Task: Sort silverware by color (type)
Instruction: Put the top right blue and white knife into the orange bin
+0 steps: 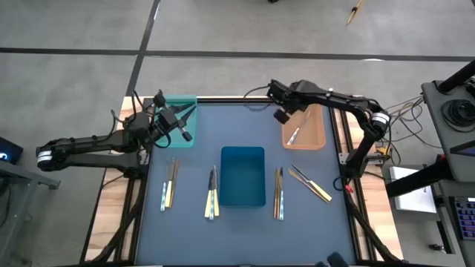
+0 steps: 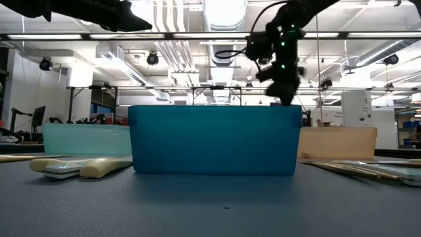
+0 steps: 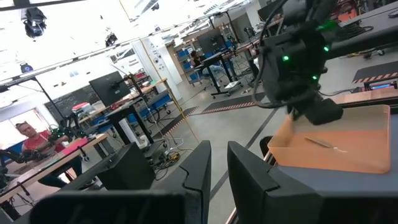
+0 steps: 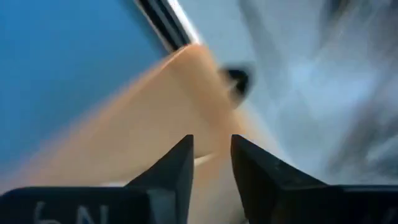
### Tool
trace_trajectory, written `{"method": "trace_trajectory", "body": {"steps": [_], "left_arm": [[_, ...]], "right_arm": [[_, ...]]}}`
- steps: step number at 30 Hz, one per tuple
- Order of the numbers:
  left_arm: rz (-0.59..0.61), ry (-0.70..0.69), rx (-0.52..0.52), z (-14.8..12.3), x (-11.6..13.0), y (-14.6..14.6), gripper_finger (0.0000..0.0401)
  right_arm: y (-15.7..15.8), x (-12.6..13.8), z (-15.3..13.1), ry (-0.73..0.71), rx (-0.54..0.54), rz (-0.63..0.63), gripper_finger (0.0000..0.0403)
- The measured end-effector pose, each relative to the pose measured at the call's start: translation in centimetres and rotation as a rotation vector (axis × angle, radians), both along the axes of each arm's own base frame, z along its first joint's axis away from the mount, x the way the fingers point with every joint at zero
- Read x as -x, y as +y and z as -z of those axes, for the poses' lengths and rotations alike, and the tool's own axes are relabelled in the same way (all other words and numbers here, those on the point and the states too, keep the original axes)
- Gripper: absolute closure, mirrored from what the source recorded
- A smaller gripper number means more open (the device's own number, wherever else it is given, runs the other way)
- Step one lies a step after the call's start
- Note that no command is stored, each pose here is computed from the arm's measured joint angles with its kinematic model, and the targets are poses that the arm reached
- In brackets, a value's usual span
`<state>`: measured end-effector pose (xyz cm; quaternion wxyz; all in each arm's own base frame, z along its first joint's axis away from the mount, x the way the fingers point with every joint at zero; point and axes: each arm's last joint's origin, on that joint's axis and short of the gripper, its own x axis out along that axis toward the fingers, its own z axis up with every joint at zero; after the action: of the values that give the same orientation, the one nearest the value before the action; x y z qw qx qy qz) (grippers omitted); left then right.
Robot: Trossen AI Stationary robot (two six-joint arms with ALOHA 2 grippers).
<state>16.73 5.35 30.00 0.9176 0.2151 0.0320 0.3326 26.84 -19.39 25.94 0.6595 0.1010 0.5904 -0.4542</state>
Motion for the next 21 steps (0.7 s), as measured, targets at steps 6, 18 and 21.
{"method": "trace_trajectory", "body": {"steps": [6,18,21], "left_arm": [[0.0,0.0,0.0,0.0,0.0,0.0,0.0365],[0.0,0.011,0.002,0.1,0.0,0.0,0.0365],[0.0,0.01,0.002,0.1,0.0,0.0,0.0365]], "right_arm": [[1.0,0.7,1.5,-0.242,-0.314,0.389,0.0378],[0.6,3.0,2.5,-0.089,-0.257,0.529,0.0394],[-0.1,3.9,3.3,-0.067,-0.238,0.565,0.0394]]}}
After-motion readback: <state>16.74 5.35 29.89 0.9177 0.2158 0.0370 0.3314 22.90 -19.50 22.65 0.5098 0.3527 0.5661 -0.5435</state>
